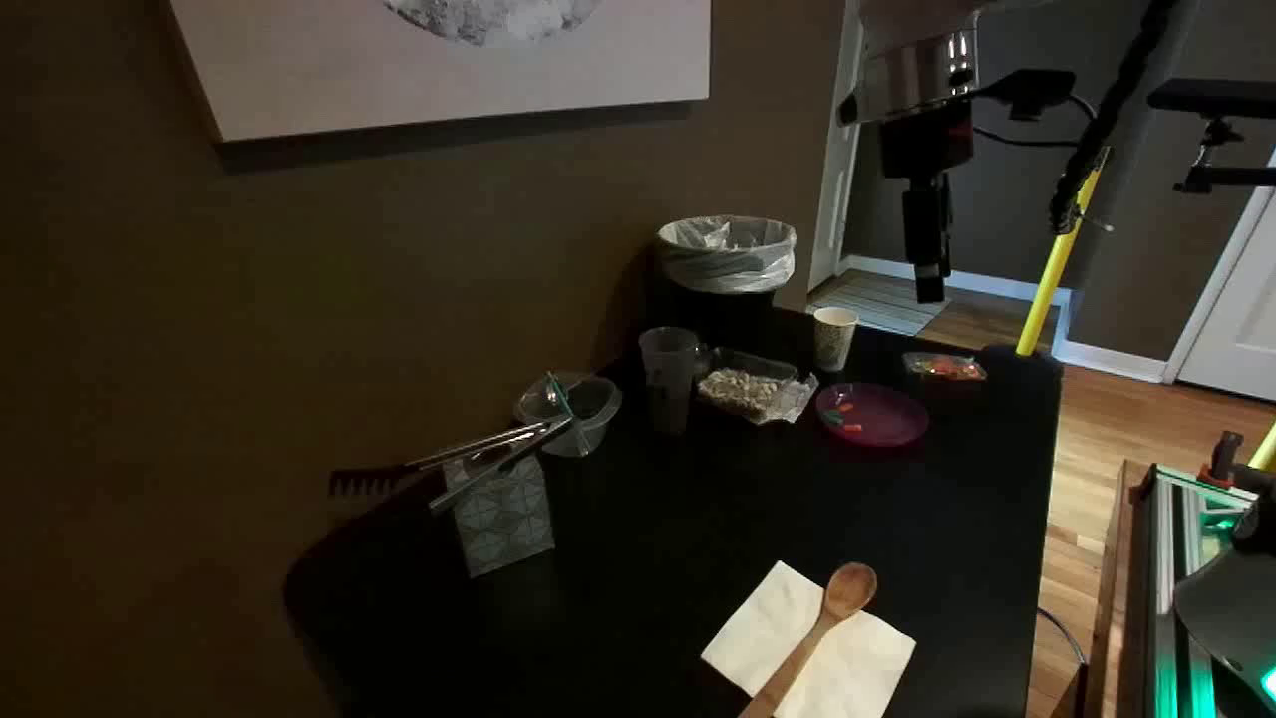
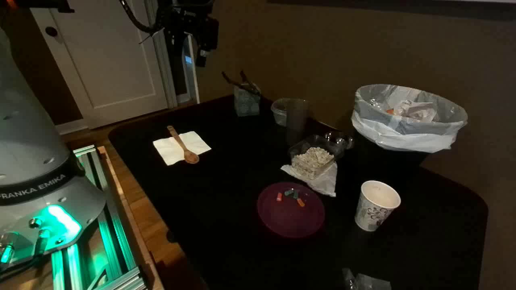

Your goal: Put the clear container on the purple plate.

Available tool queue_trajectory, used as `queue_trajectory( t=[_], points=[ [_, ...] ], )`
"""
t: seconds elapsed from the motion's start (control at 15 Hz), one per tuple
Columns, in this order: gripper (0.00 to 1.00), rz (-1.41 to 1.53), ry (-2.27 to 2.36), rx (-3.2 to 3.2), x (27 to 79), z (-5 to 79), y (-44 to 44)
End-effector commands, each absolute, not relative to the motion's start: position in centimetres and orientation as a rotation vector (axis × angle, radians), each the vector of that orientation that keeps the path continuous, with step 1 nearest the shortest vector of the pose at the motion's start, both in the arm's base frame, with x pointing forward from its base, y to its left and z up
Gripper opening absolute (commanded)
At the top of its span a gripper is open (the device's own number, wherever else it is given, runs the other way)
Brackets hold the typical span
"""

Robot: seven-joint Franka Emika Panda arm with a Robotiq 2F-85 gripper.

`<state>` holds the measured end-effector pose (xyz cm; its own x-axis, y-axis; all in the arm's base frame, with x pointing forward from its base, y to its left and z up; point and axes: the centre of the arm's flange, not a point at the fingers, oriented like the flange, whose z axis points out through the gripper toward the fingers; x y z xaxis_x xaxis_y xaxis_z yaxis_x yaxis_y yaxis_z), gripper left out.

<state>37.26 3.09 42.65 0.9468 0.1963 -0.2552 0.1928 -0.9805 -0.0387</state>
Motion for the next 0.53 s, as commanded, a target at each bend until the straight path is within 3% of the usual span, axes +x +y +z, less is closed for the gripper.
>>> queue_trajectory(
  t=[0.0, 0.47],
  points=[
    [1.0, 0.407, -0.308, -3.086, 37.26, 42.65, 3.09],
    [1.0, 0.346, -0.298, -3.082, 37.51, 42.32, 4.01]
  ],
)
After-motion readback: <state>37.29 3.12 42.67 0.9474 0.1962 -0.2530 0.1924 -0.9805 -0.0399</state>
